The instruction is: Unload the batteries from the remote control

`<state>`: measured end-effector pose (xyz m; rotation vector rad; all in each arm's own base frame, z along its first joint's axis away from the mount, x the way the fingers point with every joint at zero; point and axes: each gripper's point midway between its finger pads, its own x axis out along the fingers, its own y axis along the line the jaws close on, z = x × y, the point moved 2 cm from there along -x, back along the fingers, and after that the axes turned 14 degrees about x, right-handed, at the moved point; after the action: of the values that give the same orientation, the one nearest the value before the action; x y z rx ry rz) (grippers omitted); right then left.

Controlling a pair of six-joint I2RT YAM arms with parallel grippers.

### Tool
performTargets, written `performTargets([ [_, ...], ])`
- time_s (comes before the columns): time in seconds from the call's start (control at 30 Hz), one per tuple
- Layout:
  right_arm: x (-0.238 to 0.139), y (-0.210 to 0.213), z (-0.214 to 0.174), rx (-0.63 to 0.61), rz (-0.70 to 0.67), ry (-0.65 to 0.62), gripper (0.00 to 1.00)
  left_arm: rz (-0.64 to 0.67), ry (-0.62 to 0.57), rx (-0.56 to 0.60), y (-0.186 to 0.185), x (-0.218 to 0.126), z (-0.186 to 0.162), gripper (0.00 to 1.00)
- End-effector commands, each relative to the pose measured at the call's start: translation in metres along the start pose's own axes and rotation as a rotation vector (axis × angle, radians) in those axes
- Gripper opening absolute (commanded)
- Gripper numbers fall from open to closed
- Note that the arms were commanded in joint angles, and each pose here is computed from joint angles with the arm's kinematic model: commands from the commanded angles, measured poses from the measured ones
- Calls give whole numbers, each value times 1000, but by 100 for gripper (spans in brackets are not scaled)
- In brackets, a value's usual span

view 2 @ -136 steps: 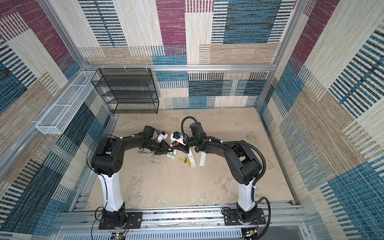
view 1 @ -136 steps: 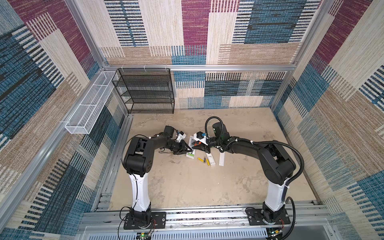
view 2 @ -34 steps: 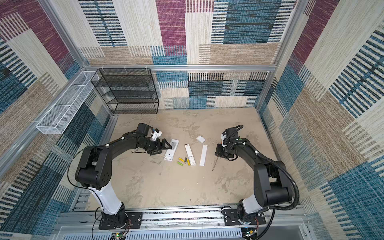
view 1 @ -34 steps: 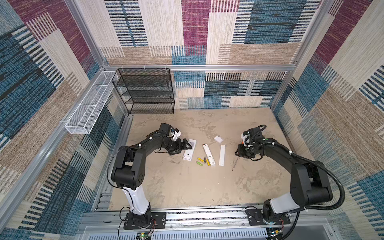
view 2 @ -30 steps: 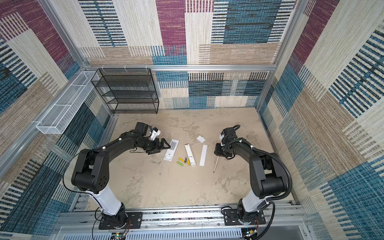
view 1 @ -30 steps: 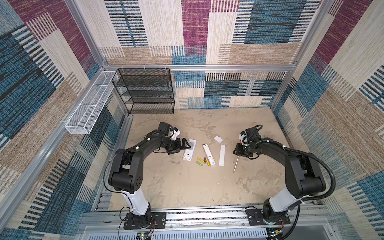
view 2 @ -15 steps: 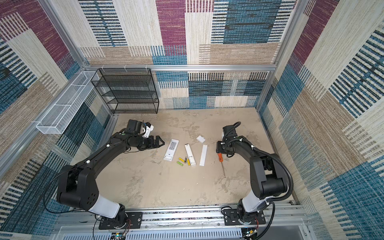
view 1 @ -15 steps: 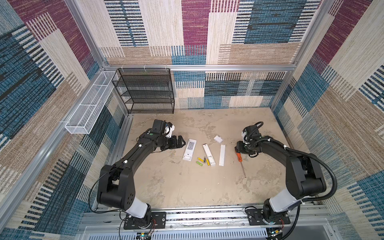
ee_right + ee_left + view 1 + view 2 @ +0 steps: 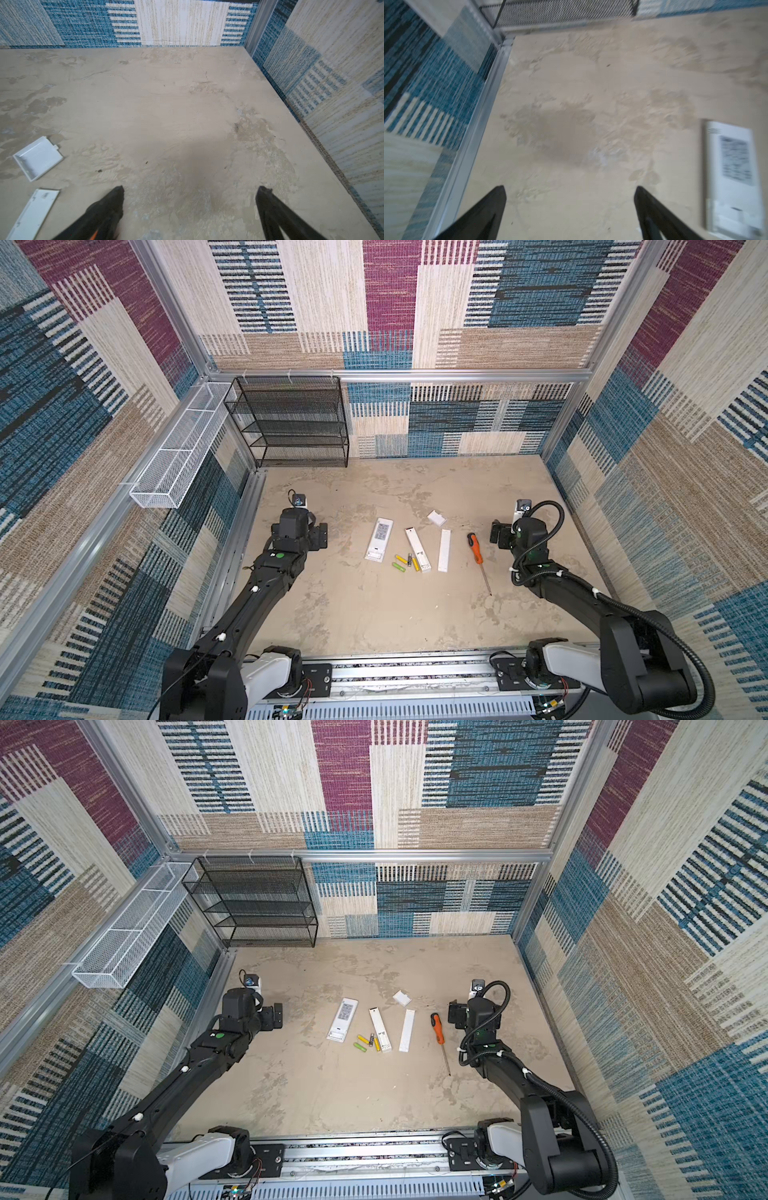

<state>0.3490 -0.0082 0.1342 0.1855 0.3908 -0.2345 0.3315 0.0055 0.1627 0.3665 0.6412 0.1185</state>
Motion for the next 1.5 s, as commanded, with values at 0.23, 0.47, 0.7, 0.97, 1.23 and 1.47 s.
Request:
performTargets([
  [0.23,-16,6,23,73,176,-377,100,76,-316,-144,19,31,-21,100],
  [0.47,-8,5,10,77,220,-354,100,-75,-417,-143,-6,45,-21,100],
  [0.7,-3,4,11,89,206,-340,100,-90,-336,-142,-9,66,-22,100],
  [0.97,-3,3,11,89,205,-344,100,-150,-275,-107,-17,80,-15,100],
  [1.23,-4,3,11,89,205,-345,100,-176,-274,-93,-21,80,-13,100],
  [1.47,-3,3,11,90,206,-343,100,-175,-286,-84,-23,78,-13,100],
])
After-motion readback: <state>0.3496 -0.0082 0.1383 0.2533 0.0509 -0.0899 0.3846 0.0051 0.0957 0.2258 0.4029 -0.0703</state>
